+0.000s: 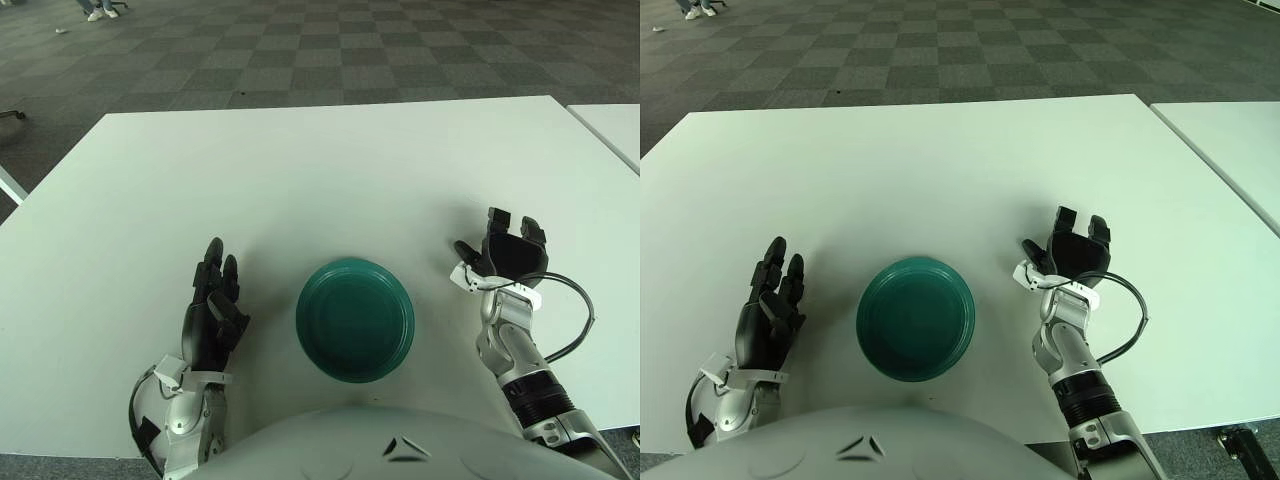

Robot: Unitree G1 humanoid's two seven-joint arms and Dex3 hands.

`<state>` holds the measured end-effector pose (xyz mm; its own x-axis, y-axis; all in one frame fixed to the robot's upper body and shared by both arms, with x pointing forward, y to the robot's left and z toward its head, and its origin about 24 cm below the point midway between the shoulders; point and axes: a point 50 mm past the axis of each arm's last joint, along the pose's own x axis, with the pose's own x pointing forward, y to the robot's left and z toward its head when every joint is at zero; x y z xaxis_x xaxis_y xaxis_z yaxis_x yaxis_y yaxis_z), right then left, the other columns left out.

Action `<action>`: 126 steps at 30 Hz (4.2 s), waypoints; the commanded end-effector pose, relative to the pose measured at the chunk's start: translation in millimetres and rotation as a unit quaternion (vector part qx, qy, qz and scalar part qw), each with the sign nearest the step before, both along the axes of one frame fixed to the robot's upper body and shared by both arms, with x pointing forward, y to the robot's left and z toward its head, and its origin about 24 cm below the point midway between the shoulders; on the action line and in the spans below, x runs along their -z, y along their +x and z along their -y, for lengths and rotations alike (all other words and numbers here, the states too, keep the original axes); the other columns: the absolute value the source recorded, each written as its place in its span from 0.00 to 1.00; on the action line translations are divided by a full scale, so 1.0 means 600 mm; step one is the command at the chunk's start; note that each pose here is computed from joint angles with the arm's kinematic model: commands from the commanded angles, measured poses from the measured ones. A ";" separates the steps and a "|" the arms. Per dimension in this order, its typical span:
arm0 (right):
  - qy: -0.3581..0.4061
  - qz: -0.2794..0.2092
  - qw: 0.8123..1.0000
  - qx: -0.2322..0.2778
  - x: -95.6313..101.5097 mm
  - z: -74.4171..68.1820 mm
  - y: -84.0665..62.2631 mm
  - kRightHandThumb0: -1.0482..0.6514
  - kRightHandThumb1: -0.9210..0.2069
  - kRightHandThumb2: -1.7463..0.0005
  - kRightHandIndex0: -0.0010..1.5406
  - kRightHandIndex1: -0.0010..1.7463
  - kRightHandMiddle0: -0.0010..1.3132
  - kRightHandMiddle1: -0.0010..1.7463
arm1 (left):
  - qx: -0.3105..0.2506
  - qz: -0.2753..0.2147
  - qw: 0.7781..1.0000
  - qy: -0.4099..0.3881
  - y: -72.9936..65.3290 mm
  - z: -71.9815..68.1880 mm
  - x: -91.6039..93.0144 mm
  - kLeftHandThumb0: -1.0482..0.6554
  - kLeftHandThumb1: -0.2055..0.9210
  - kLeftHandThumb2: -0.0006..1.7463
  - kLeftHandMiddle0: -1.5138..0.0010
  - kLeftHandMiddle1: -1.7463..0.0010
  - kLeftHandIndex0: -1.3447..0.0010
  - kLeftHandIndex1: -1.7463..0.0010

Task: Put the charger into the plate.

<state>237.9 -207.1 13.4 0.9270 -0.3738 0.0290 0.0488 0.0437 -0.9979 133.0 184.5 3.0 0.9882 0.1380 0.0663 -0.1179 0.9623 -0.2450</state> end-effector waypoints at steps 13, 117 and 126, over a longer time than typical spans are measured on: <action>0.014 -0.066 0.998 0.018 0.040 0.013 -0.042 0.15 0.00 0.68 0.20 0.02 0.00 0.40 | -0.001 -0.021 1.000 -0.003 -0.008 -0.012 0.005 0.00 1.00 0.61 1.00 1.00 1.00 0.88; 0.062 -0.023 0.998 0.002 0.132 0.076 -0.060 0.37 0.36 0.39 0.63 1.00 0.35 1.00 | 0.001 -0.021 1.000 -0.005 -0.008 -0.001 -0.004 0.00 1.00 0.61 1.00 1.00 1.00 0.88; 0.065 -0.004 0.998 -0.005 0.133 0.080 -0.060 0.36 0.40 0.36 0.65 1.00 0.38 1.00 | 0.001 -0.021 1.000 -0.005 -0.009 -0.001 -0.004 0.00 1.00 0.61 1.00 1.00 1.00 0.88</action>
